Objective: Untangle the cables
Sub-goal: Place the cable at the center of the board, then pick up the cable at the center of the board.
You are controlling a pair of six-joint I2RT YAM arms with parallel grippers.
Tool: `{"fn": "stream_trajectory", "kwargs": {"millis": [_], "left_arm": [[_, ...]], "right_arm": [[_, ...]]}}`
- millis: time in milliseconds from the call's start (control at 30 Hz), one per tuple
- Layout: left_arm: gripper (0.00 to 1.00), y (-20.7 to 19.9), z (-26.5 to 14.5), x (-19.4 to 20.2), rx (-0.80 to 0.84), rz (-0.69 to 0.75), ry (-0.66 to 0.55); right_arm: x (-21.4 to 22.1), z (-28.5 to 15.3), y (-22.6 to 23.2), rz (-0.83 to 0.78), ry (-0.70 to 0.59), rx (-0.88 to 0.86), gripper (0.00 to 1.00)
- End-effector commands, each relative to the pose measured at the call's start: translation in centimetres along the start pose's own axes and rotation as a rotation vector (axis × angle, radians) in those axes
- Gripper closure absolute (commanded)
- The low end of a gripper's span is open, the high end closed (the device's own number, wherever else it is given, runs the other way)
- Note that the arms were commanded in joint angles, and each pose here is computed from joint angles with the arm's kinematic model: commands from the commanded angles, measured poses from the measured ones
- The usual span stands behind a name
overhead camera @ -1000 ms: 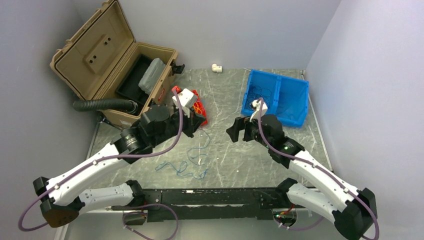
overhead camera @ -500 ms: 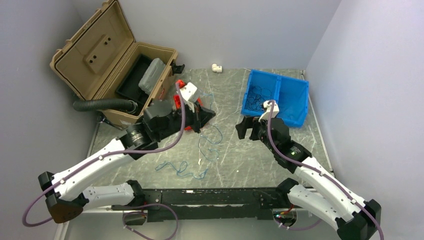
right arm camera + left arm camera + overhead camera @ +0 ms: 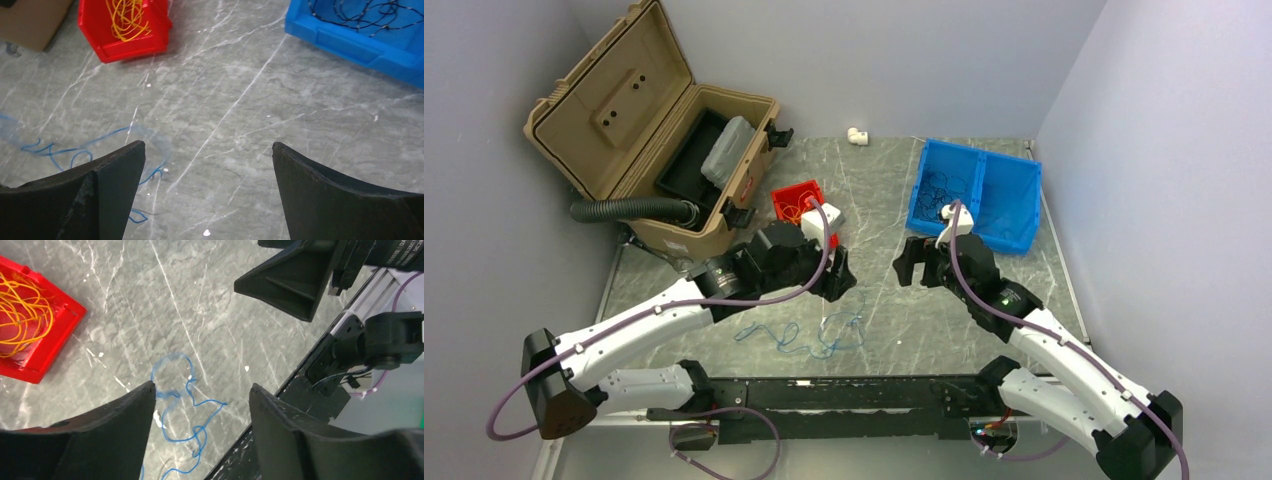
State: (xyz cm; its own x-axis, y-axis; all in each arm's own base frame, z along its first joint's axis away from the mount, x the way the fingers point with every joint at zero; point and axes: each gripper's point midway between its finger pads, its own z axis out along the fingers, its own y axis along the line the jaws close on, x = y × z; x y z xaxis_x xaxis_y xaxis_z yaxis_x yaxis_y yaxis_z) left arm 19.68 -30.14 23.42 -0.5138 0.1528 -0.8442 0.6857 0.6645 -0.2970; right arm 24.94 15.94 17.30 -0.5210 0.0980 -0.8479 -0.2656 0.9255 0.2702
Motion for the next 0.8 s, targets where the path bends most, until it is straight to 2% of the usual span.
{"fn": "stream_trajectory", "kwargs": {"millis": [0,67,133,500,767], "left_arm": [[0.16,0.2,-2.2,-2.2,-0.033,-0.007,-0.052],[0.04,0.6,-3.0,-2.5,-0.055,-0.004,-0.070],[0.01,1.1,-4.1,-2.8,-0.081,-0.001,-0.086],[0.01,6.7,-9.5,-1.9,-0.318,0.025,-0.082],[0.01,8.5,-12.9,-2.0,-0.405,0.076,-0.135]], "right_arm": [[-1.6,-0.6,2.5,0.000,-0.006,-0.112,0.00],[-1.1,-0.4,3.3,-0.001,0.030,-0.150,0.00],[-0.7,-0.3,3.9,-0.001,0.055,-0.182,0.00],[-0.3,0.8,5.3,-0.021,0.102,-0.241,0.00],[-0.1,1.3,6.3,-0.032,0.117,-0.275,0.00]]}}
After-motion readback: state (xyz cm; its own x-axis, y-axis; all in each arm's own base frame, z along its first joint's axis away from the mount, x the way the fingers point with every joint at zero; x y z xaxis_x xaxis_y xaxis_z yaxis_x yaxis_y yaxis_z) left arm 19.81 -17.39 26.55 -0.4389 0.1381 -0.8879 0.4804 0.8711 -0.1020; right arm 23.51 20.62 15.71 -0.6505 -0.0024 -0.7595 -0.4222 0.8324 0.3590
